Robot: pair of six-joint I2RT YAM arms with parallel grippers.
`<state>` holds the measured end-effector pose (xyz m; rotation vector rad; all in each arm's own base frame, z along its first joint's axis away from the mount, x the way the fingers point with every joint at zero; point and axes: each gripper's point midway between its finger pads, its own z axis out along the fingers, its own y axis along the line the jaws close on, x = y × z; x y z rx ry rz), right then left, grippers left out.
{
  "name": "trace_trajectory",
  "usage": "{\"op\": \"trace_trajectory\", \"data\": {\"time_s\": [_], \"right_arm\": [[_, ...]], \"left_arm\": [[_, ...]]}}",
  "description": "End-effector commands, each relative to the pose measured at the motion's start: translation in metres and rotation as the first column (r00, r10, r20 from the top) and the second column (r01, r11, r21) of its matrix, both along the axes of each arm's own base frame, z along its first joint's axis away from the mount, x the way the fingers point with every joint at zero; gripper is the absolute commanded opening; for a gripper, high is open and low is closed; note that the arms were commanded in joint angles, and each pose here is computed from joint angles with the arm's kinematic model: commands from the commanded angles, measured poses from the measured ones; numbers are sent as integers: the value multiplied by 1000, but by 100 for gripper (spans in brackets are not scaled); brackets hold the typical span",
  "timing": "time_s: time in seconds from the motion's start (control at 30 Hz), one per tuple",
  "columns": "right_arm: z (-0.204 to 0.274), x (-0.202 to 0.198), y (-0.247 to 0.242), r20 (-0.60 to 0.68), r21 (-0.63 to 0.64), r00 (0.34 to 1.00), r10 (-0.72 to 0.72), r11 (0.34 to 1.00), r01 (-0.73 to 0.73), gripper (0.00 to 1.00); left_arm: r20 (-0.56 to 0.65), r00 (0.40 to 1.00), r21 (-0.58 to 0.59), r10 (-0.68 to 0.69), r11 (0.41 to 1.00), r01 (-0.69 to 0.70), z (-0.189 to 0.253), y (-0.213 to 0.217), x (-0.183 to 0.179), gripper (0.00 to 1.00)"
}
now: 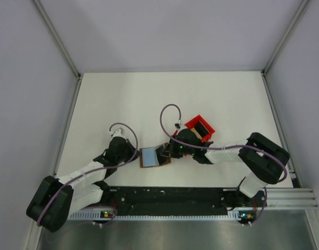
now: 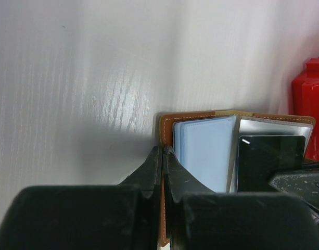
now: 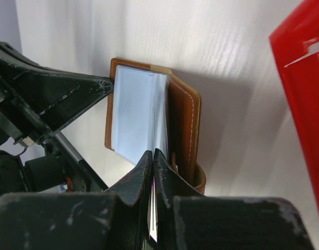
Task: Put the credit cards into the card holder
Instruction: Insert the credit card into the card holder.
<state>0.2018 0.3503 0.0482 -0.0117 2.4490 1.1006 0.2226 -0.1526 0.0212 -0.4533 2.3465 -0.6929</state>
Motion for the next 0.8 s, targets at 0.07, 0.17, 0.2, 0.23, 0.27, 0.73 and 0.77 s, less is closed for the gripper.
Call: {"op": "trace_trajectory", "data": {"time_s": [0.07, 0.17, 0.2, 0.23, 0.27, 0.73, 0.77], "right_arm": [[8, -2, 15, -15, 104, 999, 28, 994, -27, 0], [3, -1, 16, -22, 90, 999, 23, 996, -21, 0], [2, 1, 14, -21, 80, 1000, 13, 997, -11, 0], [0, 1, 12, -25, 67, 1000, 2, 998, -1, 0], [-4, 4, 8, -25, 46, 999, -20, 999, 21, 0], [-3, 13, 18, -20, 59, 1000, 6, 998, -5, 0], [-5, 13, 21, -29, 67, 999, 15, 998, -13, 0]], "left_arm": [[22, 1000, 44, 15, 999, -16, -3, 6, 7, 0], [20, 1000, 42, 14, 999, -15, -3, 5, 7, 0], [20, 1000, 44, 18, 999, -19, -3, 6, 7, 0], [18, 1000, 43, 16, 999, -17, -3, 6, 7, 0], [18, 1000, 46, 17, 999, -18, -3, 6, 7, 0], [26, 1000, 42, -5, 999, 4, -2, 4, 7, 0], [26, 1000, 42, -9, 999, 8, -2, 3, 6, 0]]}}
